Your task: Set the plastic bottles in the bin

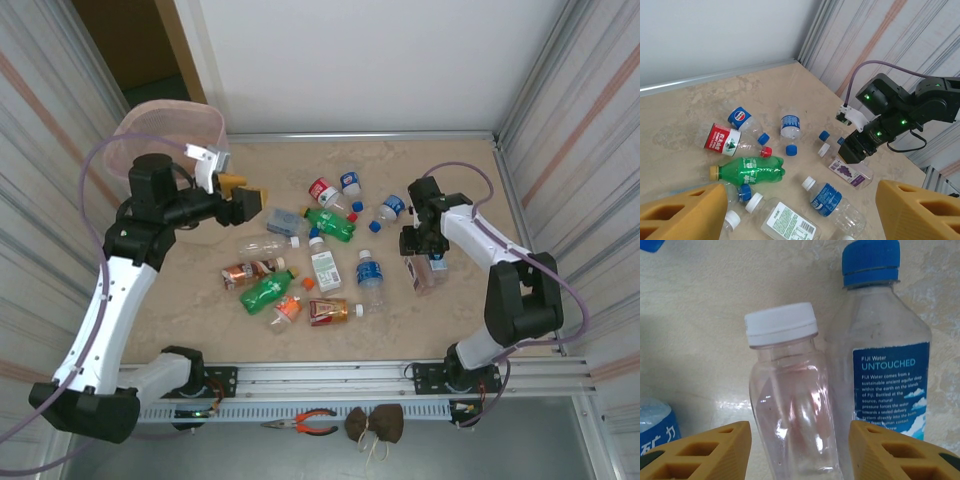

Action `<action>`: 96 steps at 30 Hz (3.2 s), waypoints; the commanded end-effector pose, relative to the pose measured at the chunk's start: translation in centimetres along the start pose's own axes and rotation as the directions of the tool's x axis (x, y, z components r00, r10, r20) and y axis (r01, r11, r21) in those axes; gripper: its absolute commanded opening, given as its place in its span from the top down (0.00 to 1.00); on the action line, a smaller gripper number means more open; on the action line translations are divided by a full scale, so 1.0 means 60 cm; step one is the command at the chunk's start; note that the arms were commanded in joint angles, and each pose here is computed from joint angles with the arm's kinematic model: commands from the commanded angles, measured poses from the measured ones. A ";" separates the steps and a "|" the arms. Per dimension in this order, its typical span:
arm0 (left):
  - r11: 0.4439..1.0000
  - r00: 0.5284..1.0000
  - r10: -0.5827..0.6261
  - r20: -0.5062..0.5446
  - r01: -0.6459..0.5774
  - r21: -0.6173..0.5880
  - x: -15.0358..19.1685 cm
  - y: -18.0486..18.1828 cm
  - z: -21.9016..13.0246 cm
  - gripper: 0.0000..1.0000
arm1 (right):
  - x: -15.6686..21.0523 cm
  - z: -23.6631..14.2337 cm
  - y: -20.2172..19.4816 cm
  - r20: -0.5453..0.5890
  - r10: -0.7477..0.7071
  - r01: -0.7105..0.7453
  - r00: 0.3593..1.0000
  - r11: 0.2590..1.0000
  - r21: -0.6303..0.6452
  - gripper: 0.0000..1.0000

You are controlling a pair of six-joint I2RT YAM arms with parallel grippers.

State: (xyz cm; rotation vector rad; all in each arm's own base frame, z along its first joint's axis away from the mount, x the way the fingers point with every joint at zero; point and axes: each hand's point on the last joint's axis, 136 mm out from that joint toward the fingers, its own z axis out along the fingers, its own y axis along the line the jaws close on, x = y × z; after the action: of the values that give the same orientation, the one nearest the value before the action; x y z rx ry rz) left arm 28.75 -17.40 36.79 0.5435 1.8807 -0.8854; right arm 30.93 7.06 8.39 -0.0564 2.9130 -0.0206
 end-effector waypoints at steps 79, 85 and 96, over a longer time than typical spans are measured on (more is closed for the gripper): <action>0.908 0.969 0.180 0.168 -0.229 0.351 -0.047 -0.155 0.065 0.22 | -0.037 -0.544 0.196 0.840 0.192 0.578 0.508 0.647 -0.498 0.81; 0.835 0.942 0.261 0.209 -0.329 0.440 -0.038 -0.215 0.067 0.22 | 0.001 -0.597 0.226 0.890 0.177 0.712 0.419 0.544 -0.443 0.88; 0.726 0.915 0.326 0.238 -0.403 0.557 -0.016 -0.284 0.075 0.19 | 0.041 -0.640 0.259 0.941 0.145 0.820 0.307 0.461 -0.339 1.00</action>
State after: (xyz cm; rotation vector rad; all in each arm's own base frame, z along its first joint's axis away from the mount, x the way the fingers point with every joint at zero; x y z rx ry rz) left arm 21.18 -31.22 40.72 1.1100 1.3876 -1.2122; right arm 20.59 22.76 42.93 -0.6888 1.5095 1.0014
